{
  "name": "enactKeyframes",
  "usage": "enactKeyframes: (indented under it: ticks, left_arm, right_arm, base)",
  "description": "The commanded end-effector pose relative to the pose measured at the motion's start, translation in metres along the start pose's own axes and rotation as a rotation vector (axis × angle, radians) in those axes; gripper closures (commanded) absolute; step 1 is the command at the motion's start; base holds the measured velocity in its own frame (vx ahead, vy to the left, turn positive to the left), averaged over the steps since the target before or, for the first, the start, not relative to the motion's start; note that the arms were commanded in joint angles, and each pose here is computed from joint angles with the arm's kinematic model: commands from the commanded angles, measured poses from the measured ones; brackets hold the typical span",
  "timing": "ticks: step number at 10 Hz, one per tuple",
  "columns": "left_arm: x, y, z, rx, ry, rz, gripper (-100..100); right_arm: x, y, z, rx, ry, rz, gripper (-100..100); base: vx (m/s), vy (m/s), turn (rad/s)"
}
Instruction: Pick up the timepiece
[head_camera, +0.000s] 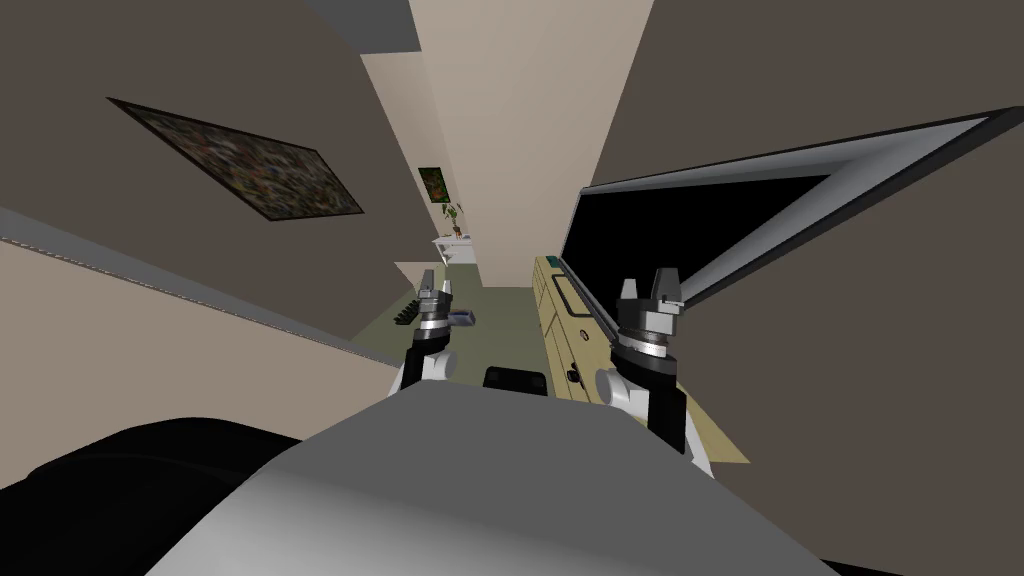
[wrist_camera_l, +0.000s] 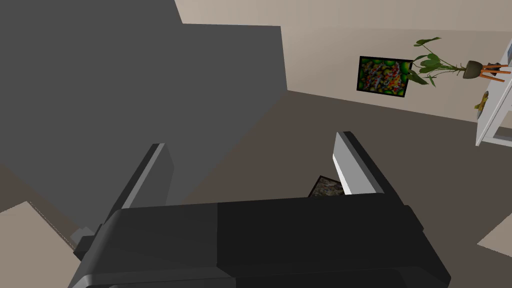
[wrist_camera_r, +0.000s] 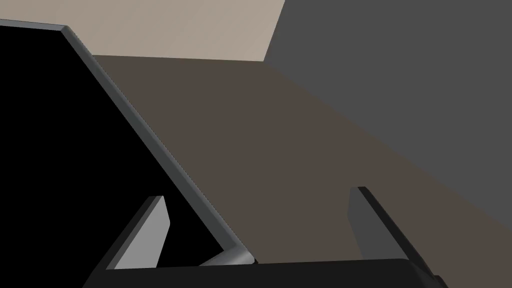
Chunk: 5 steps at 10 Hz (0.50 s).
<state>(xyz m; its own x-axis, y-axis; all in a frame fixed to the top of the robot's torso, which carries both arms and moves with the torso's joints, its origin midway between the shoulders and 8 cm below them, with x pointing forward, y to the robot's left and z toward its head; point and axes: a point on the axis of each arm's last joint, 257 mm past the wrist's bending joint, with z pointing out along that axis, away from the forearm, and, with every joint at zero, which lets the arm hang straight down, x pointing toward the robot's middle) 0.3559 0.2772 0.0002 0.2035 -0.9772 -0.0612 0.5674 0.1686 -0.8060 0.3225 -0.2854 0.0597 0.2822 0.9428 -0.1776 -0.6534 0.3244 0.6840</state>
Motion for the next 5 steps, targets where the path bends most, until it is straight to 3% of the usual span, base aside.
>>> enactKeyframes:
  ticks: [1,5]
  left_arm:
    - [0.0,0.0,0.0,0.0,0.0,0.0,0]
    - [0.0,0.0,0.0,0.0,0.0,0.0,0]
  right_arm:
    - [-0.002,-0.014,-0.001,0.032,0.0,0.018,-100]
    - [-0.011,-0.065,-0.008,0.148,-0.01,0.079,-100]
  base:
    - [0.016,-0.001,0.019]
    - [0.028,-0.002,0.021]
